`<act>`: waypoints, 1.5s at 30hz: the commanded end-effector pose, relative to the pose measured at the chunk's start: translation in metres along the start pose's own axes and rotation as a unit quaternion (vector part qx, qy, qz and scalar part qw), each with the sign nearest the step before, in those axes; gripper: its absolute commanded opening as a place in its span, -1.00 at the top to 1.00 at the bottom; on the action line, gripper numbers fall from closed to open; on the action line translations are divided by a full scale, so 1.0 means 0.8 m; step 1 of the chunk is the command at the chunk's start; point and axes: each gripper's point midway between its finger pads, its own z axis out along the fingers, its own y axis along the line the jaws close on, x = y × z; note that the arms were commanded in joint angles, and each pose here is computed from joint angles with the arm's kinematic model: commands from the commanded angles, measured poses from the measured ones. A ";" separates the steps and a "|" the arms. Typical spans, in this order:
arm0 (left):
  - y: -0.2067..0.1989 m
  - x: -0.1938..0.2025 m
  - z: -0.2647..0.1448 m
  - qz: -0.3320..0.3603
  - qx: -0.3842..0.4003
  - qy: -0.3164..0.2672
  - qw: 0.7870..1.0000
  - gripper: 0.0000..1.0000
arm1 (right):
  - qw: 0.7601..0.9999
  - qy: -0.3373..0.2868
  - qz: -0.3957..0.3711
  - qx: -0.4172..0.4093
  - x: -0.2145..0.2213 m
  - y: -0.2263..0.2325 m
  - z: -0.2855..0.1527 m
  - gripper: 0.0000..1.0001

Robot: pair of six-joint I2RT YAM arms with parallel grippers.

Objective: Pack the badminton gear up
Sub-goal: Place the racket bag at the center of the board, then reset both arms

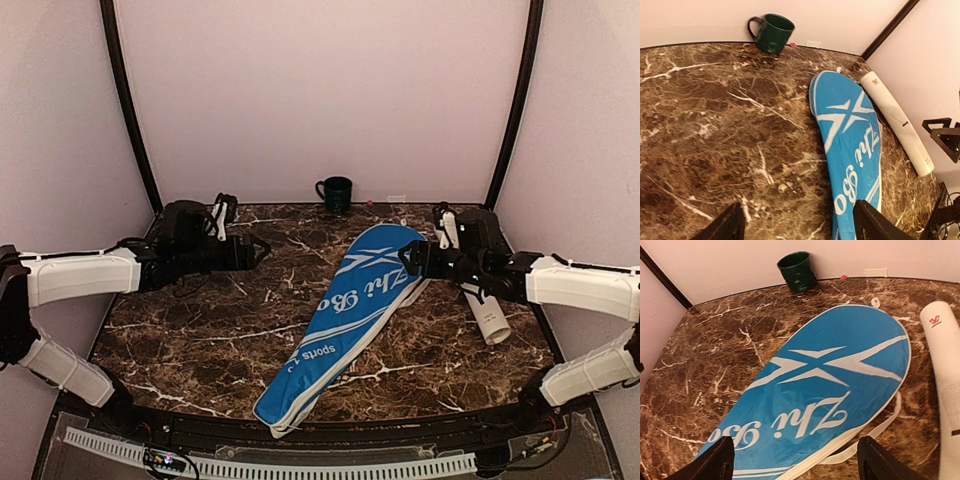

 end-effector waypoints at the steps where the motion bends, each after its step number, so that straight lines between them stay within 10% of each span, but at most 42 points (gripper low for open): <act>1: 0.061 -0.040 -0.002 0.013 -0.050 -0.029 0.998 -0.54 | 0.998 -0.041 -0.017 0.052 -0.047 -0.043 -0.007 -0.75; 13: 0.326 -0.046 -0.164 -0.098 -0.324 -0.173 0.925 -0.61 | 0.963 -0.179 0.024 0.202 -0.090 -0.239 -0.095 -0.94; 19: 0.333 -0.023 -0.224 -0.020 -0.409 -0.237 0.881 -0.67 | 0.925 -0.269 0.010 0.269 -0.065 -0.272 -0.150 -0.93; 25: 0.330 -0.004 -0.201 0.047 -0.379 -0.243 0.892 -0.67 | 0.886 -0.339 -0.020 0.317 -0.036 -0.288 -0.179 -0.94; 45: 0.339 -0.014 -0.187 0.082 -0.382 -0.251 0.886 -0.69 | 0.895 -0.300 -0.040 0.328 -0.020 -0.305 -0.147 -0.93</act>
